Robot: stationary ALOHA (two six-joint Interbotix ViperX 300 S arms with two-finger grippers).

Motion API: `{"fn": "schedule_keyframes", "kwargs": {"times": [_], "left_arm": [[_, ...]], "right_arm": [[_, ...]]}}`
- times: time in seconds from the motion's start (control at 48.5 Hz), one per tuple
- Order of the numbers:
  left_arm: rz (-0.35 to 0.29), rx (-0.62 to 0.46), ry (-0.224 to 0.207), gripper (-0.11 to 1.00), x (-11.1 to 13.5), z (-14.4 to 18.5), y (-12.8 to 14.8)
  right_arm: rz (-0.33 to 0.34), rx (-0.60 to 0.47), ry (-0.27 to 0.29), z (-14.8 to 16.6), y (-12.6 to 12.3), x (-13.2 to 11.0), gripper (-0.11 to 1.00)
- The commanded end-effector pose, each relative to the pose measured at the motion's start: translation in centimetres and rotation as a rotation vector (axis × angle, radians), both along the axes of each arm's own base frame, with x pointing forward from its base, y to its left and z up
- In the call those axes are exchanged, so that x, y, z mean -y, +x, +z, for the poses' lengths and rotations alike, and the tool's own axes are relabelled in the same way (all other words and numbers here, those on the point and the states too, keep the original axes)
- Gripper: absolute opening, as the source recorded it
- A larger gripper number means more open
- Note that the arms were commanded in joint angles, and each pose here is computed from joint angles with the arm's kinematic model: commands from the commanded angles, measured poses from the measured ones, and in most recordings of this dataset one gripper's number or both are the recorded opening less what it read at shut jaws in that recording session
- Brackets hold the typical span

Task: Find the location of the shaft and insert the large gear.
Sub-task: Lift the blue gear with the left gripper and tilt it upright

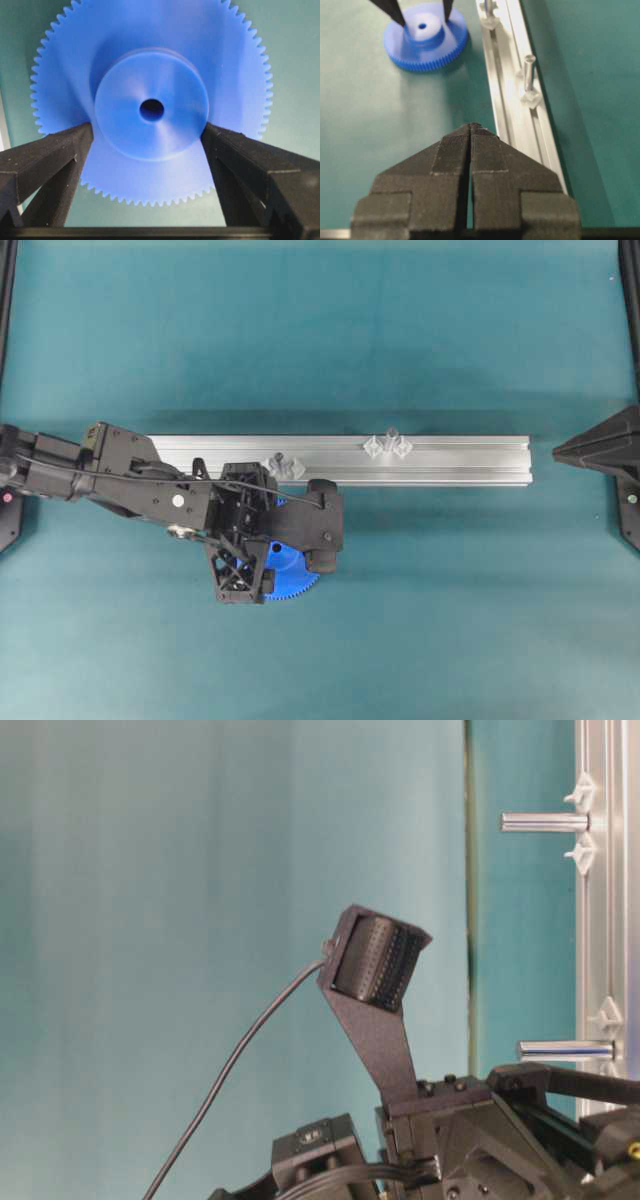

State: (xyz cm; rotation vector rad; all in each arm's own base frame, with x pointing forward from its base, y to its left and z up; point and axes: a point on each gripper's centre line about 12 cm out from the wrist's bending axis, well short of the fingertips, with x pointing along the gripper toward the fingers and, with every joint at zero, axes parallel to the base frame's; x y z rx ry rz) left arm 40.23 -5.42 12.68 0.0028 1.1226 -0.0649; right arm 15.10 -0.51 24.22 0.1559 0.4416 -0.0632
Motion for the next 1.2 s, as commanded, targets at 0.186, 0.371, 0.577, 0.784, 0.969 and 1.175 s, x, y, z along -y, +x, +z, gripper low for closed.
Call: {"fn": "schedule_keyframes", "kwargs": {"times": [0.186, 0.371, 0.577, 0.784, 0.969, 1.175], "left_arm": [[0.004, 0.073, -0.013, 0.93, 0.27, 1.39, 1.05], [0.004, 0.071, -0.013, 0.93, 0.3, 1.22, 1.31], [0.005, 0.063, -0.013, 0.93, 0.29, 0.88, 1.25], [0.007, 0.054, -0.012, 0.93, 0.28, 0.53, 1.17], [0.008, 0.06, -0.014, 0.93, 0.31, 0.64, 1.29], [0.017, 0.075, -0.021, 0.87, 0.34, 0.62, 1.47]], "right_arm": [[-0.008, 0.011, 0.008, 0.36, 0.18, 0.07, -0.01], [-0.009, 0.014, 0.009, 0.4, 0.17, 0.06, -0.01], [-0.007, 0.023, 0.007, 0.5, 0.22, 0.05, -0.01], [-0.009, 0.023, 0.009, 0.5, 0.22, 0.07, -0.01], [-0.008, 0.025, 0.007, 0.51, 0.22, 0.07, -0.01], [-0.009, 0.022, 0.01, 0.43, 0.23, 0.06, -0.01]]}}
